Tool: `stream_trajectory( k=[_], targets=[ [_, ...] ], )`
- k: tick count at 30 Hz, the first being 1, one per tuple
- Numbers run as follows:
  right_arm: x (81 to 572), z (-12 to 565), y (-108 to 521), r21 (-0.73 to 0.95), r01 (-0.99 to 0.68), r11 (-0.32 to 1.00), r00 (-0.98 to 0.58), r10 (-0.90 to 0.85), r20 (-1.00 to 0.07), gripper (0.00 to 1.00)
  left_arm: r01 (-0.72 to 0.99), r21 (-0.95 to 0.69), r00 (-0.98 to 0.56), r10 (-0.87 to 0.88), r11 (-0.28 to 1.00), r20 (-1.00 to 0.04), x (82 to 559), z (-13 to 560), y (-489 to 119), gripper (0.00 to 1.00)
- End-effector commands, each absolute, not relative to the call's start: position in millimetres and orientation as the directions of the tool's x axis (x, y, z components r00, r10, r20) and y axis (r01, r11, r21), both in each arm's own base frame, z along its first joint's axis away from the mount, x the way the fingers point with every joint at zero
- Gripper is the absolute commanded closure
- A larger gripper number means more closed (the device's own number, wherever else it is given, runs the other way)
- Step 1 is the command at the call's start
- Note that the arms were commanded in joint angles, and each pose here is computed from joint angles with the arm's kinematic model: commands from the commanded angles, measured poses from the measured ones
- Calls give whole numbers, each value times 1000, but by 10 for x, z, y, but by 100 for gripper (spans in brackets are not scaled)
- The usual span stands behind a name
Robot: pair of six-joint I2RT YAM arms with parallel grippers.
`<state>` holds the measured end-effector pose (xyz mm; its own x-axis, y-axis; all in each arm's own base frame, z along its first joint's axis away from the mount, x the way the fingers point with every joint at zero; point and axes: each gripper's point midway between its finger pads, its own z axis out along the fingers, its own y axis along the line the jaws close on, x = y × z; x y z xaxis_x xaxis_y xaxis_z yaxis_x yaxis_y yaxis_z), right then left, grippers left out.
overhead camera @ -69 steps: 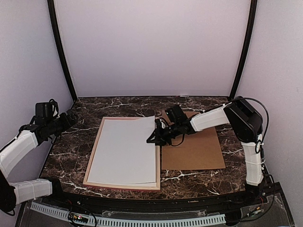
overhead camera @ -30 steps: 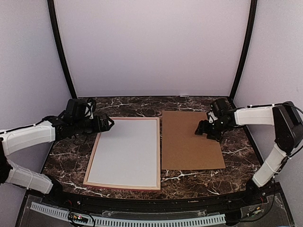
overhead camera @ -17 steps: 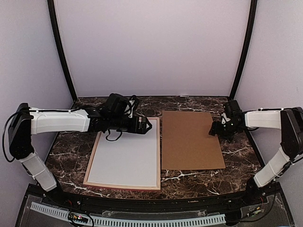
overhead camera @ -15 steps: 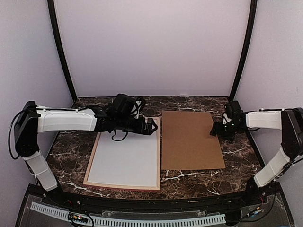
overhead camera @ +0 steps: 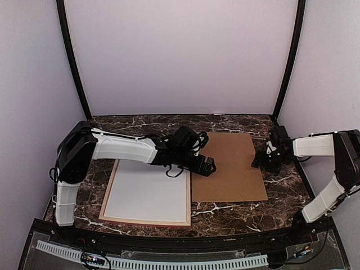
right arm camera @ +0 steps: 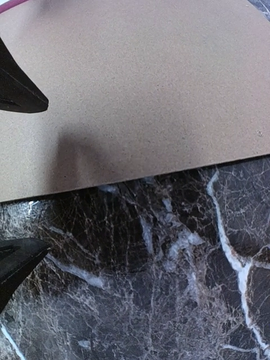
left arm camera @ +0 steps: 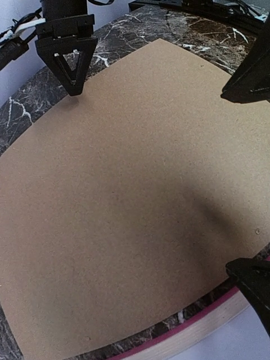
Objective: Put the photo into the frame
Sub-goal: Turn over the backboard.
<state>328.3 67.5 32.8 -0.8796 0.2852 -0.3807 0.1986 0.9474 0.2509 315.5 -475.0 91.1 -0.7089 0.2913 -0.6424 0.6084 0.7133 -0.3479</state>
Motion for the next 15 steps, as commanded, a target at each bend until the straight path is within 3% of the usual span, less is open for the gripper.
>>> stream_trajectory(
  k=[1, 15],
  targets=[
    [3335, 403, 675, 274, 193, 942, -859, 297, -417, 23, 603, -348, -719, 299, 718, -628, 3180, 792, -4833, 1],
    [3304, 446, 632, 262, 202, 944, -851, 302, -429, 23, 514, -202, -736, 307, 834, -603, 3353, 414, -4562, 1]
  ],
)
